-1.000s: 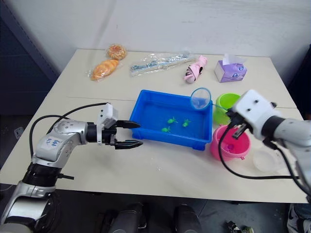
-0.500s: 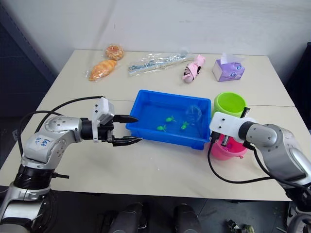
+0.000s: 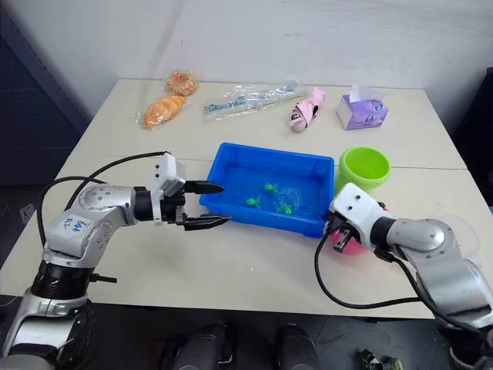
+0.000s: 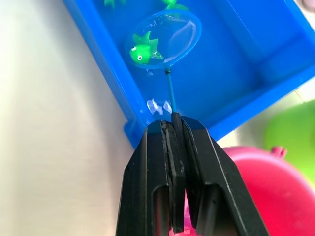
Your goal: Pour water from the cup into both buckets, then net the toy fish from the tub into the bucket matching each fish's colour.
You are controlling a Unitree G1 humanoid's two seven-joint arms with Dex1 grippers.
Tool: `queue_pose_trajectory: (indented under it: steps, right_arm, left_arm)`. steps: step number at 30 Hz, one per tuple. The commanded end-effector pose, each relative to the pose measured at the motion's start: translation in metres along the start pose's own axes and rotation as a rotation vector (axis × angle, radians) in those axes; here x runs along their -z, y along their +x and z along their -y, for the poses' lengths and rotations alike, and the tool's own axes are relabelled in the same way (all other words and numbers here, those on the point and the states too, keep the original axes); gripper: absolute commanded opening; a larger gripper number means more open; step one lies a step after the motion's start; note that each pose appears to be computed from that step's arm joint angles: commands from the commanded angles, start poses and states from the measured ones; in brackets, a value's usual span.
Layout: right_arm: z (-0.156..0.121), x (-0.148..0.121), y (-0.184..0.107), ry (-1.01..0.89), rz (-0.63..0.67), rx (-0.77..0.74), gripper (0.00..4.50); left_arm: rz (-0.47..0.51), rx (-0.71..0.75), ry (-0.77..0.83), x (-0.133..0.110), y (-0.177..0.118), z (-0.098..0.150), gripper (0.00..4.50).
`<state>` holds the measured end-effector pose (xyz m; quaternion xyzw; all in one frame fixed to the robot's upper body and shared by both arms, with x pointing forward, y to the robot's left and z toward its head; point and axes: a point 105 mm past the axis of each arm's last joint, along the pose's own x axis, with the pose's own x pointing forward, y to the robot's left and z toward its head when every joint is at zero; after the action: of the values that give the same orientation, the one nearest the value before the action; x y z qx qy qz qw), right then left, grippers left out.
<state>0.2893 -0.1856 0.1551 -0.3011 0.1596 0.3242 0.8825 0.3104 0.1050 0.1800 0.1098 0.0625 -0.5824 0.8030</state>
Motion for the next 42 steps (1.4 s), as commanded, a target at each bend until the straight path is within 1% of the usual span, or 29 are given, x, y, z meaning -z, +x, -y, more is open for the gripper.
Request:
queue_pose_trajectory:
  steps: [1,3,5,9,13,16,17,19,20,22,25,26,27,28,30,32,34,36,39,42]
  right_arm:
    - [0.005,-0.003,-0.016,0.290,0.075,0.034,0.00]
    - [0.010,0.001,-0.022,0.408,0.093,0.061,0.00]
    - [0.013,0.003,-0.027,0.479,0.104,0.081,0.00]
    - [0.033,-0.006,-0.047,0.627,0.214,0.170,0.00]
    - [0.056,-0.014,-0.072,0.654,0.269,0.294,0.00]
    - [0.080,-0.015,-0.093,0.585,0.249,0.437,0.00]
    - [0.087,-0.014,-0.099,0.538,0.221,0.478,0.00]
    - [0.100,-0.011,-0.106,0.367,0.120,0.562,0.00]
    - [0.106,-0.009,-0.108,0.237,0.054,0.597,0.00]
    - [0.112,-0.008,-0.105,-0.020,-0.055,0.616,0.00]
    - [0.116,-0.006,-0.096,-0.383,-0.167,0.591,0.00]
    - [0.116,-0.005,-0.093,-0.457,-0.183,0.579,0.00]
    - [0.117,-0.001,-0.089,-0.655,-0.256,0.549,0.00]
    - [0.116,0.002,-0.086,-0.798,-0.296,0.510,0.00]
    - [0.119,0.012,-0.085,-0.977,-0.366,0.448,0.00]
    - [0.126,0.016,-0.088,-1.050,-0.404,0.431,0.00]
    - [0.135,0.002,-0.095,-1.072,-0.361,0.500,0.00]
    - [0.134,-0.004,-0.095,-1.092,-0.339,0.497,0.00]
    - [0.132,-0.007,-0.092,-0.994,-0.266,0.520,0.00]
    - [0.114,-0.001,-0.078,-1.069,-0.264,0.409,0.00]
  left_arm:
    - [0.038,0.053,0.034,-0.011,0.006,0.004,4.37]
    - [0.063,0.073,0.029,-0.015,0.010,0.005,4.37]
    - [0.084,0.082,0.022,-0.018,0.012,0.005,4.37]
    - [0.174,0.114,-0.012,-0.036,0.020,0.007,4.37]
    - [0.216,0.133,-0.015,-0.047,0.029,0.008,4.37]
    - [0.230,0.155,-0.003,-0.051,0.035,0.010,4.37]
    - [0.233,0.157,0.002,-0.052,0.037,0.010,4.37]
    - [0.235,0.158,0.008,-0.054,0.039,0.009,4.37]
    - [0.235,0.157,0.012,-0.054,0.040,0.008,4.37]
    - [0.235,0.157,0.015,-0.054,0.040,0.008,4.37]
    - [0.233,0.156,0.018,-0.054,0.041,0.007,4.37]
    - [0.233,0.156,0.018,-0.054,0.041,0.007,4.37]
    - [0.232,0.155,0.019,-0.054,0.041,0.007,4.37]
    - [0.231,0.152,0.020,-0.054,0.040,0.007,4.37]
    - [0.230,0.146,0.022,-0.054,0.040,0.005,4.37]
    - [0.230,0.143,0.024,-0.054,0.039,0.005,4.37]
    - [0.228,0.136,0.024,-0.054,0.038,0.004,4.37]
    - [0.226,0.131,0.024,-0.053,0.037,0.003,4.37]
    - [0.225,0.130,0.024,-0.053,0.037,0.003,4.37]
    - [0.219,0.128,0.030,-0.053,0.037,0.003,4.37]
